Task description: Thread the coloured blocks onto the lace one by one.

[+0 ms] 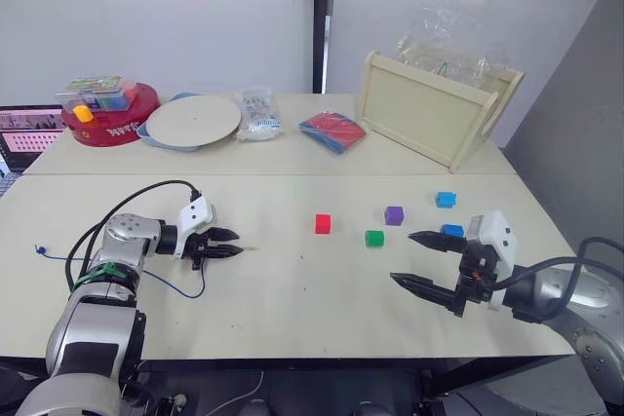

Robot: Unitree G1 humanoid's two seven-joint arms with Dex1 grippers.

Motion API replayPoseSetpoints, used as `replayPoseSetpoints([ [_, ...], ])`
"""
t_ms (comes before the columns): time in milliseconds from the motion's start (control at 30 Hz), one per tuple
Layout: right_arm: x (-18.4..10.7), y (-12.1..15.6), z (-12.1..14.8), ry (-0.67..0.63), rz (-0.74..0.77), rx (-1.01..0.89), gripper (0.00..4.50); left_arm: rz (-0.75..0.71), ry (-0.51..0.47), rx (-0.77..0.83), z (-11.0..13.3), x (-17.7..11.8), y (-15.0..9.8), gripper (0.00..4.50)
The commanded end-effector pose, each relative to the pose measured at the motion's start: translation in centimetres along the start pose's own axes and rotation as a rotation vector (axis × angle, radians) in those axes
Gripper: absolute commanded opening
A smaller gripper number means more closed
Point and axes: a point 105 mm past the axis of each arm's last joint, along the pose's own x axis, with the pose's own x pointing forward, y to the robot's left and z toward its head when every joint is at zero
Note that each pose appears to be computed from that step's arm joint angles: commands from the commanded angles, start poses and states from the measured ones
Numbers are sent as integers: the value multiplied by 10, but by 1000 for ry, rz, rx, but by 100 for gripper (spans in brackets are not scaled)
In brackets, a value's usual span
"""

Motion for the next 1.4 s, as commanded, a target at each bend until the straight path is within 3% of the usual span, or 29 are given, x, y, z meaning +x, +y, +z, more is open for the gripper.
replayPoseSetpoints([
  [33,-4,1,13,-29,-13,-55,450,-164,99,-91,-33,13,-31,46],
  [67,-4,1,13,-29,-14,-54,450,-165,95,-96,-32,13,-30,10],
  [100,-3,1,13,-30,-15,-54,450,-165,92,-98,-30,12,-29,4],
  [367,0,1,10,-33,-25,-53,450,-142,43,-69,-9,8,-17,4],
  [600,-5,-13,-1,-61,-198,-24,450,-139,-30,92,40,-14,0,4],
  [800,-19,-31,-12,-92,-444,0,450,-159,1,167,47,-27,-12,4],
  [1033,-44,-54,-16,-143,-711,39,450,-141,17,131,58,-23,-38,4],
  [1400,-40,-93,-25,-87,-888,131,450,-118,14,96,68,-9,-66,4],
])
